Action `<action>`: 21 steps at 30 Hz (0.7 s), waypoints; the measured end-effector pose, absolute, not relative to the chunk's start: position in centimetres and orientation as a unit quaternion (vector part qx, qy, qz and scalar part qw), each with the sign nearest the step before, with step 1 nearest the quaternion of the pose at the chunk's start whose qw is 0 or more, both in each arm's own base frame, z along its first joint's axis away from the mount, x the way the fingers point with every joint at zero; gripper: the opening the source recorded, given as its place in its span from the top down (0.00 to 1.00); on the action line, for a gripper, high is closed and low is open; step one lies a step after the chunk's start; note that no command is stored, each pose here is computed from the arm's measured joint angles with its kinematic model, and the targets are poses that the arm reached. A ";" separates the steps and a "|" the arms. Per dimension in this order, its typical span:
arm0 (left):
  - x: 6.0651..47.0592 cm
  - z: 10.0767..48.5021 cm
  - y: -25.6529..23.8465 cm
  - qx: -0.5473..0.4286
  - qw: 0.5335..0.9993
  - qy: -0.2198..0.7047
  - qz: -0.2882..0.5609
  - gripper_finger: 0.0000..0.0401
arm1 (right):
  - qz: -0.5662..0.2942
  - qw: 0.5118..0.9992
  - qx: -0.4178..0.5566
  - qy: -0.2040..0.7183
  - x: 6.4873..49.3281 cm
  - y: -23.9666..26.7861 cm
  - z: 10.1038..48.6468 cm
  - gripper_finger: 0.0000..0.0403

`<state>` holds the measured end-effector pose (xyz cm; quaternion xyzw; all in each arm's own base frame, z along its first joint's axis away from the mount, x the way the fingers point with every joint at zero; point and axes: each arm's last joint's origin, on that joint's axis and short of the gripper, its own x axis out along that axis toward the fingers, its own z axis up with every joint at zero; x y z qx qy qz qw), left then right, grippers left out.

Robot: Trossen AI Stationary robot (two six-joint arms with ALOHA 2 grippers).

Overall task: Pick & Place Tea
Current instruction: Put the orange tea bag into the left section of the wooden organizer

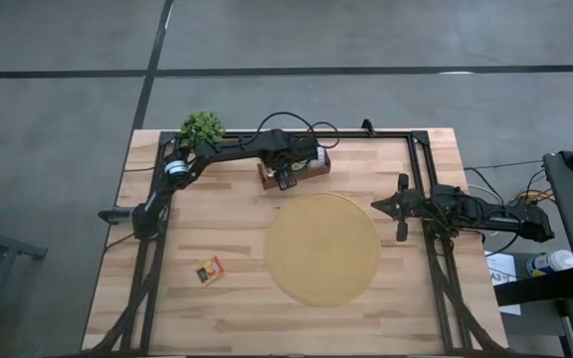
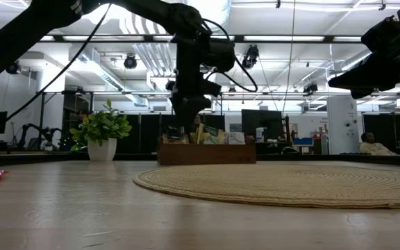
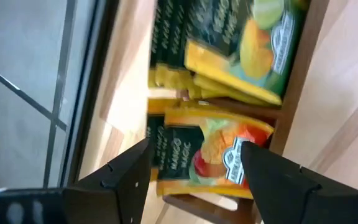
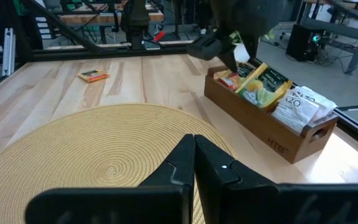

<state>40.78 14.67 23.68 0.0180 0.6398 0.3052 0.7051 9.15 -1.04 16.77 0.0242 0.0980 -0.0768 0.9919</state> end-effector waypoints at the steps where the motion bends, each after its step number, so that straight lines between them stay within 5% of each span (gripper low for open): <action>1: 40.9 23.9 14.7 0.016 0.708 0.636 0.307 0.40 | -0.077 0.992 0.024 0.098 9.1 -1.0 16.8 0.98; 21: 39.5 20.4 14.4 0.012 0.668 0.683 0.296 0.40 | -0.077 0.992 0.024 0.098 9.1 -1.0 16.8 0.98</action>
